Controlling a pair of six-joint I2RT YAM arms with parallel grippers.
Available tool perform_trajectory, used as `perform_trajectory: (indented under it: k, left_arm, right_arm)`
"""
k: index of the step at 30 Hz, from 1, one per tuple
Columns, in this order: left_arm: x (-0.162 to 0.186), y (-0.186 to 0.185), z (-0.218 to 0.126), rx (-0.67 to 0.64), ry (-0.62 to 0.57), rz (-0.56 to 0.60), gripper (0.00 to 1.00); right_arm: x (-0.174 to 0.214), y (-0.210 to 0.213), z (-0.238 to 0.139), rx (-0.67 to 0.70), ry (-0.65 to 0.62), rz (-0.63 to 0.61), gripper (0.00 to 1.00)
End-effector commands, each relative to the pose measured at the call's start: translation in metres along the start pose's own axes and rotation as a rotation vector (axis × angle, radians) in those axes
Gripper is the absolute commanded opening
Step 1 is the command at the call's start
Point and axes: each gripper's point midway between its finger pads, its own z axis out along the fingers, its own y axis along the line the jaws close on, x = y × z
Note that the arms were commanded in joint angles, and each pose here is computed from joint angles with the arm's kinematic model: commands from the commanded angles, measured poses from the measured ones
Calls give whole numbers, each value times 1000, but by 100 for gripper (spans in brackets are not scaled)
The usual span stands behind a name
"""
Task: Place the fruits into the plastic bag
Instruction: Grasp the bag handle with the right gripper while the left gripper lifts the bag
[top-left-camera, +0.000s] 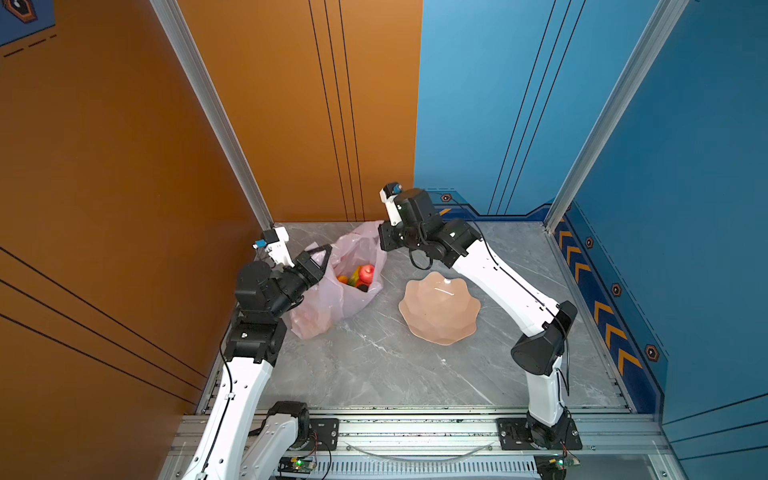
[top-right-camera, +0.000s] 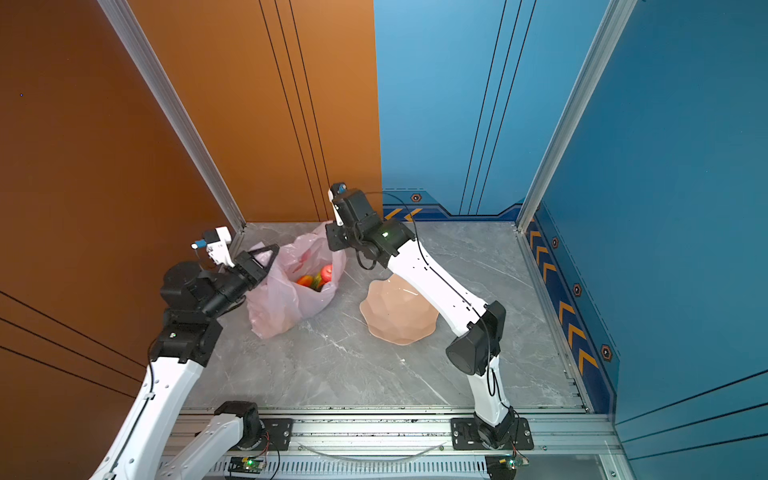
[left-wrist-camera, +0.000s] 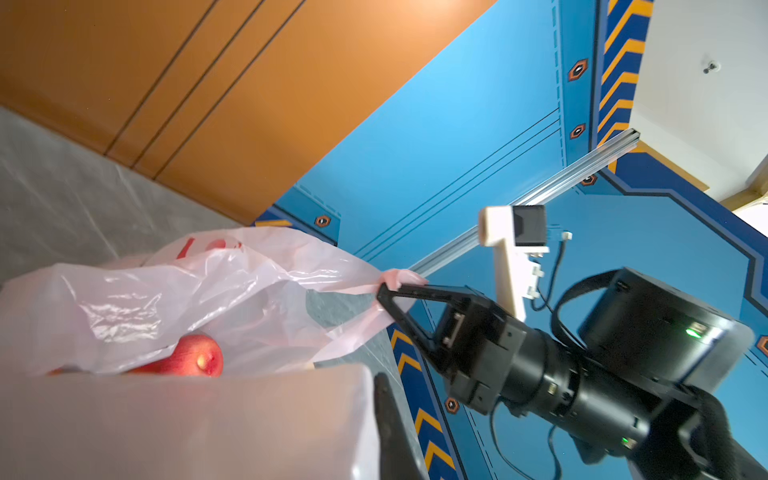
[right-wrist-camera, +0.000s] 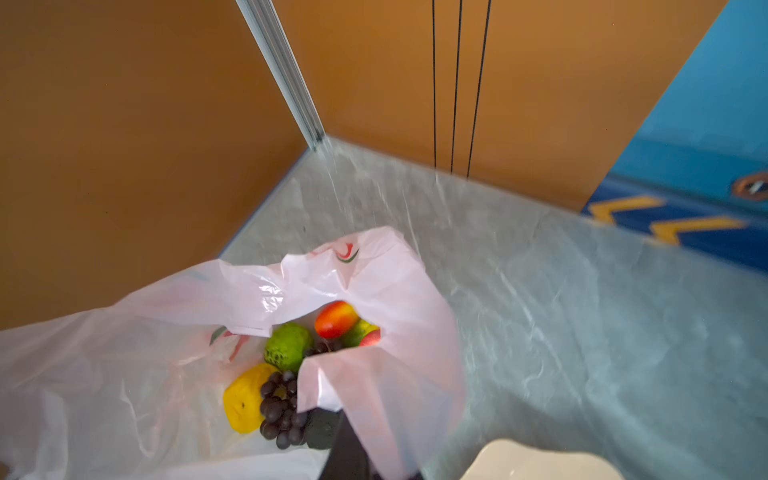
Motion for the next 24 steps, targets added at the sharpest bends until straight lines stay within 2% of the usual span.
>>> perform_trajectory:
  k: [1,5,8,10,12,14,15,17,20,22,24]
  left_arm:
    - [-42,-21,-6,-49,-96,117,0]
    - [-79,-43,-17,-54,-193,154,0]
    - [-94,-71,-18,16,-208,188,0]
    - [-100,-79,-14,37,-212,178,0]
    - [-102,-76,1,53,-191,121,0]
    - [-96,-82,30,142,-93,35,0]
    - [-88,-94,41,204,-50,29,0]
    - [-60,-128,61,294,43,81,0]
    - [-15,-151,86,339,190,123,0]
    - [-9,-140,90,301,188,119,0]
    - [-22,-106,90,180,115,109,0]
  right_arm:
    - [-47,-9,-23,46,-128,-47,0]
    - [-77,-17,-40,27,-222,5,0]
    - [-88,-13,-53,9,-262,13,0]
    - [-89,-10,-50,-25,-269,32,0]
    - [-85,-7,-38,-73,-239,65,0]
    - [-85,2,-38,-109,-227,72,0]
    - [-86,7,-40,-123,-235,72,0]
    - [-84,25,-36,-183,-239,79,0]
    - [-67,41,-17,-228,-180,61,0]
    - [-63,27,-15,-182,-166,61,0]
    - [-64,8,-13,-167,-168,94,0]
